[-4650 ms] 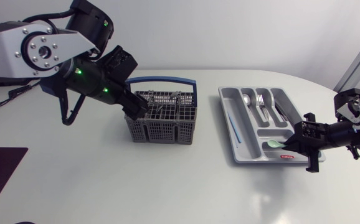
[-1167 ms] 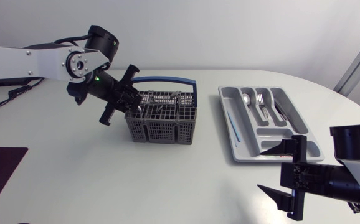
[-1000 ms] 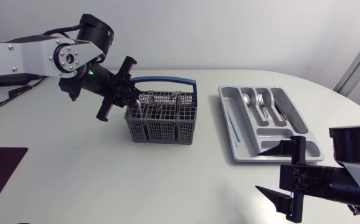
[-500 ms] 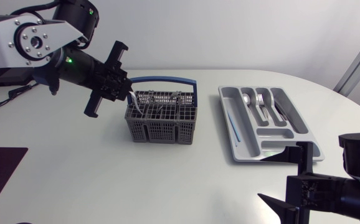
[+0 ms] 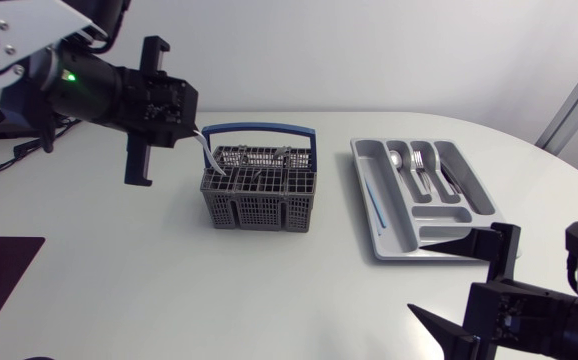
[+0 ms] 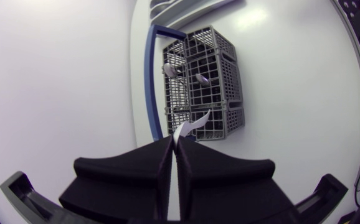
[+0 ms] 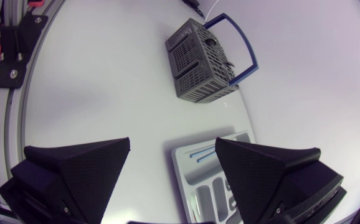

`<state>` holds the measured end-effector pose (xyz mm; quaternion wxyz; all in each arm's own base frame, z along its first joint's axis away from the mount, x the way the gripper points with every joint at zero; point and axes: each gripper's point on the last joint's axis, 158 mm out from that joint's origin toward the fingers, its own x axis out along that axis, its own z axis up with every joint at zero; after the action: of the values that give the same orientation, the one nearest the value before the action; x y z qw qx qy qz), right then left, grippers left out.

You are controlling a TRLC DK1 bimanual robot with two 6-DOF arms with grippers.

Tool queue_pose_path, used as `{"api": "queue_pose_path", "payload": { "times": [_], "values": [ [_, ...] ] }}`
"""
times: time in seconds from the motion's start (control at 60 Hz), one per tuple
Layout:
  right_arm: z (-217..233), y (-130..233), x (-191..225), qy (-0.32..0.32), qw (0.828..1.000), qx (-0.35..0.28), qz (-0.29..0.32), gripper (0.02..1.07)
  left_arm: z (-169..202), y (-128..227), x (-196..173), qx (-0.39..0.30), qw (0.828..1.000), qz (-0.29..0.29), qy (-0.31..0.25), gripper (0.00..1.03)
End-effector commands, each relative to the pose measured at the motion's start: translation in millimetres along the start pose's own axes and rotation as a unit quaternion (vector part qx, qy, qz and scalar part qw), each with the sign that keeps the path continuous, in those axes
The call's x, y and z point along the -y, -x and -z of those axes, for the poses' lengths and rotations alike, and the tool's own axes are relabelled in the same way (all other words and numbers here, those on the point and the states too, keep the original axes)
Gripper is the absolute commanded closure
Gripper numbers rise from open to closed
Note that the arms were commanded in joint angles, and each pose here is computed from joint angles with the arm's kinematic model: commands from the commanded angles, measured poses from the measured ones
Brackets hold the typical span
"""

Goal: Unload the cutlery basket into the drawer organizer.

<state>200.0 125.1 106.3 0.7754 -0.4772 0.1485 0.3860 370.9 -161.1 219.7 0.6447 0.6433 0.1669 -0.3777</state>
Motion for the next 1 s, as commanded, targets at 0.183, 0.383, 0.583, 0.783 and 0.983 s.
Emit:
{"api": "queue_pose_path", "payload": {
  "times": [0.183, 0.383, 0.583, 0.783, 0.983],
  "values": [
    [-30.5, 5.8, 52.2, -0.088, 0.993, 0.032, 0.078, 0.08, -32.5, 49.7, -15.6, 0.033, 0.981, -0.01, 0.193, 1.0],
    [-55.5, 2.5, 80.1, -0.125, 0.982, 0.043, 0.134, 0.15, -66.6, 30.6, -5.2, 0.07, 0.927, 0.063, 0.364, 1.0],
    [-71.0, -7.0, 89.6, -0.143, 0.975, 0.042, 0.165, 0.29, -98.3, 4.0, 12.7, 0.075, 0.878, 0.122, 0.456, 1.0],
    [-83.3, -15.3, 95.2, -0.146, 0.971, 0.052, 0.18, 0.43, -138.9, -8.6, 21.5, 0.087, 0.84, 0.169, 0.508, 1.0],
    [-89.6, -20.9, 97.9, -0.154, 0.969, 0.063, 0.185, 0.43, -165.9, -20.7, 21.8, 0.102, 0.816, 0.201, 0.532, 1.0]
  ]
}}
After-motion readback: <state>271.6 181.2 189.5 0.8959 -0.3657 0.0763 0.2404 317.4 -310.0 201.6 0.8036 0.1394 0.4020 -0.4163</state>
